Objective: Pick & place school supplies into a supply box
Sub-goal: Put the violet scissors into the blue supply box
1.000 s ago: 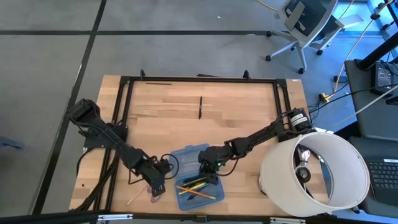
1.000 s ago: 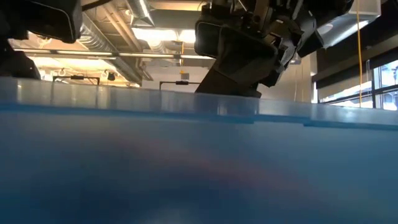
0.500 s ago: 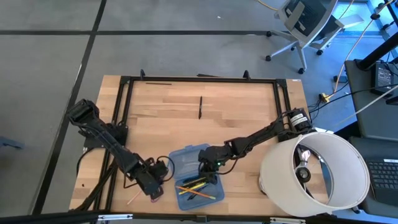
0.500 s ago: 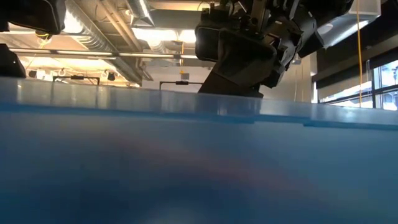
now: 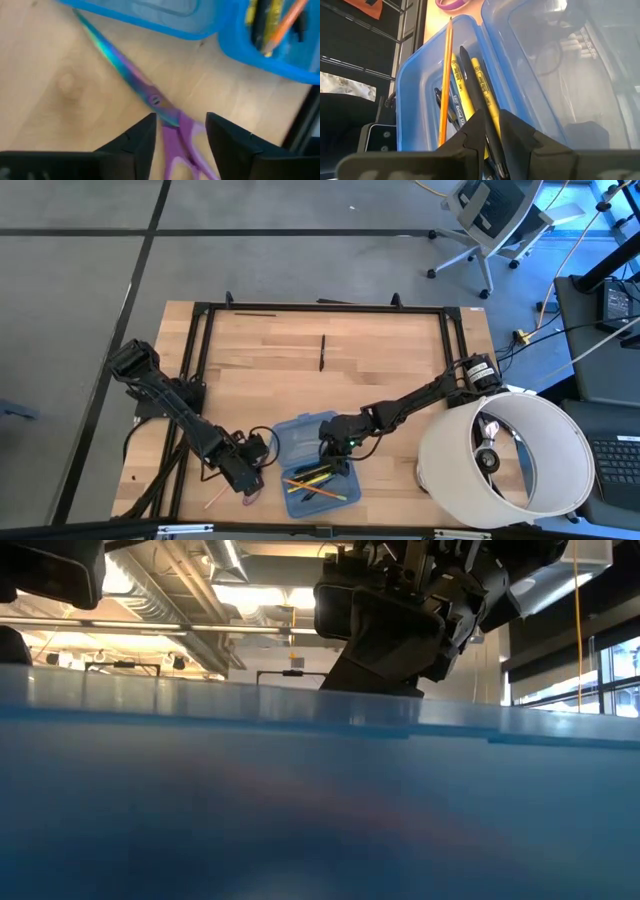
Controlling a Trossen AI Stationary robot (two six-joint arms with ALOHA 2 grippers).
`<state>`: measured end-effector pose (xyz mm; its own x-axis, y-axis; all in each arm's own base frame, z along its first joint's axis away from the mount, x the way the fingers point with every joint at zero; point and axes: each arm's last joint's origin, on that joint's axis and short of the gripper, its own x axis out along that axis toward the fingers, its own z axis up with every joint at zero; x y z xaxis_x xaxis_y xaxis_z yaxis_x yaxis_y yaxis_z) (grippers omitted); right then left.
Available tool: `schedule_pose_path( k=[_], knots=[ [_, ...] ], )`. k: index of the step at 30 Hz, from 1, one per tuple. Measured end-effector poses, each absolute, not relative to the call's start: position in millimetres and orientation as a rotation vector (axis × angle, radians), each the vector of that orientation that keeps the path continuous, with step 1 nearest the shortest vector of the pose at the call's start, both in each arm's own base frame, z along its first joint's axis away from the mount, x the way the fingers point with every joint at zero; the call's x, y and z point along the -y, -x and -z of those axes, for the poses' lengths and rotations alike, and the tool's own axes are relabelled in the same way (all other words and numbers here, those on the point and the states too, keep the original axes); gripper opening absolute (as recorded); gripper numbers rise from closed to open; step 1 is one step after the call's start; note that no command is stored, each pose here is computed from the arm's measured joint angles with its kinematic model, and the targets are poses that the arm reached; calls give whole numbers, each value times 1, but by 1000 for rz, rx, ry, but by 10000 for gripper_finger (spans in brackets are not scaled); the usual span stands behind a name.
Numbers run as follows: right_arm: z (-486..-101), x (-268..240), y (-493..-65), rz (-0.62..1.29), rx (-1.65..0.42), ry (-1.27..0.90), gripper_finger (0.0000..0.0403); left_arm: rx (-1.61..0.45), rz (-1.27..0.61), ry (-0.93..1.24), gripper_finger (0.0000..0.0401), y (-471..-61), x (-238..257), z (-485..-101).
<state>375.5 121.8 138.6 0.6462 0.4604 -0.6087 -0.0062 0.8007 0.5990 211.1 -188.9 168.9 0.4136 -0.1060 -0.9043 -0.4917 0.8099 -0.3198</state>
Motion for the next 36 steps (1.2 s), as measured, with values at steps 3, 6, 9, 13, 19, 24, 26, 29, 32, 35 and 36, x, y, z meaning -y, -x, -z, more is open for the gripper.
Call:
schedule_pose_path(
  k=[3, 6, 9, 13, 19, 24, 26, 29, 32, 35, 36],
  knots=[
    [-139, -122, -375, -284, -835, -598, 61, -1121, -244, 625, 177, -213, 191, -170],
    [-139, -122, -375, -284, -835, -598, 61, -1134, -243, 656, 180, -213, 191, -170],
    [-139, -122, -375, -284, -835, -598, 61, -1164, -281, 756, 176, -212, 192, -170],
    [-139, -122, -375, -284, -835, -598, 61, -1167, -302, 802, 173, -209, 196, -170],
    [-139, -122, -375, -284, -835, -598, 61, -1162, -340, 841, 175, -205, 203, -165],
    [-139, -122, -375, -284, -835, -598, 61, -1191, -309, 869, 172, -206, 214, -160],
    [-139, -122, -375, -284, -835, -598, 61, -1201, -307, 861, 171, -206, 219, -162],
    [-139, -122, -376, -281, -834, -597, 61, -1206, -339, 837, 171, -207, 224, -172],
    [-139, -121, -376, -265, -828, -592, 61, -1240, -419, 792, 171, -207, 226, -182],
    [-138, -120, -376, -241, -818, -585, 61, -1268, -500, 760, 171, -208, 228, -183],
    [-138, -120, -376, -236, -816, -583, 61, -1274, -504, 754, 171, -209, 230, -181]
  ],
)
